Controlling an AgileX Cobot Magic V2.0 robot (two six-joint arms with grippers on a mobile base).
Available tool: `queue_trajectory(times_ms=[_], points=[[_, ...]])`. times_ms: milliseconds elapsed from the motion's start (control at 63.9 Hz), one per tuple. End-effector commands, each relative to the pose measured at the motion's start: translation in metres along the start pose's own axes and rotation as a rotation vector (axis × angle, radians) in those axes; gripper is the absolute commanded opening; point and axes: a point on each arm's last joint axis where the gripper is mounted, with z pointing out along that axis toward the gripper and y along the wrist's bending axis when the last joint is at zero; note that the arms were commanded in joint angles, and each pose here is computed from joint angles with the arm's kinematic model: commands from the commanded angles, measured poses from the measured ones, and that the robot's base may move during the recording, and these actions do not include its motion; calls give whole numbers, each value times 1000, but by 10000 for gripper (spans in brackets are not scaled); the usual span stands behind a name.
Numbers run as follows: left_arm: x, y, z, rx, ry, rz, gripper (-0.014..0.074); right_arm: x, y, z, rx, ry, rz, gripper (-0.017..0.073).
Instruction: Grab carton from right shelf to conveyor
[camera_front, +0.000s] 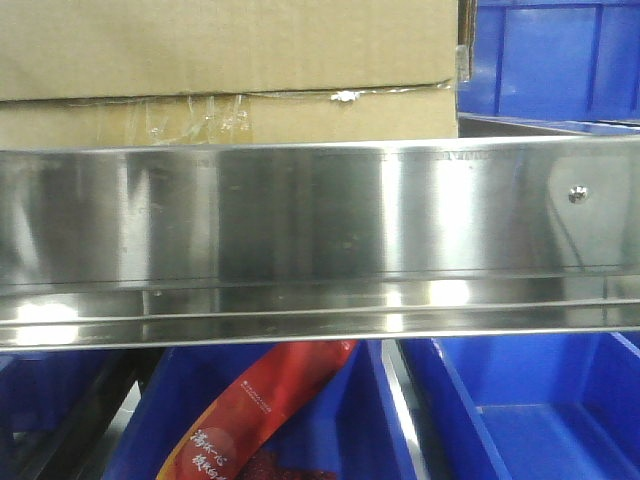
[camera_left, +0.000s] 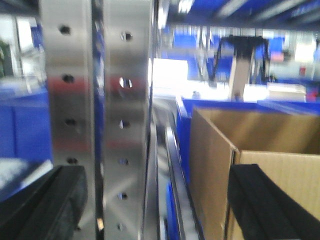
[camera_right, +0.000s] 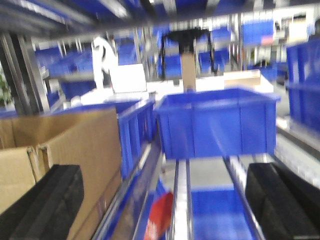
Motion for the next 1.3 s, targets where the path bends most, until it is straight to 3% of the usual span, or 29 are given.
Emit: queue_trajectory(times_ms=[0, 110, 266, 532, 626, 720, 830, 892, 939, 1096, 1284], points=[[-9, -6, 11, 68, 87, 32, 487, -14, 3, 7, -5, 53, -3, 559], [-22, -18, 22, 194, 152, 44, 487, -34, 11, 17, -78, 119, -75, 559], [-41, -34, 46, 303, 231, 61, 487, -62, 27, 46, -203, 185, -65, 559], [-75, -66, 107, 381, 413, 103, 487, -87, 60, 127, -341, 448, -100, 559], [-86, -75, 129, 373, 491, 84, 487, -95, 70, 156, -356, 532, -137, 559], [-97, -83, 151, 353, 571, 60, 485, -105, 72, 182, -298, 622, -136, 559], [-106, -86, 176, 254, 648, 40, 485, -111, 75, 213, -231, 676, -142, 559], [-115, -86, 191, 196, 617, 16, 485, -118, 82, 228, -212, 643, -155, 559], [-120, -85, 201, 142, 589, 24, 485, -123, 90, 237, -195, 610, -176, 559], [-122, -90, 224, 111, 572, 42, 485, -111, 122, 262, -198, 602, -225, 559], [-105, -92, 249, 50, 611, 101, 485, -82, 121, 295, -158, 677, -205, 559]])
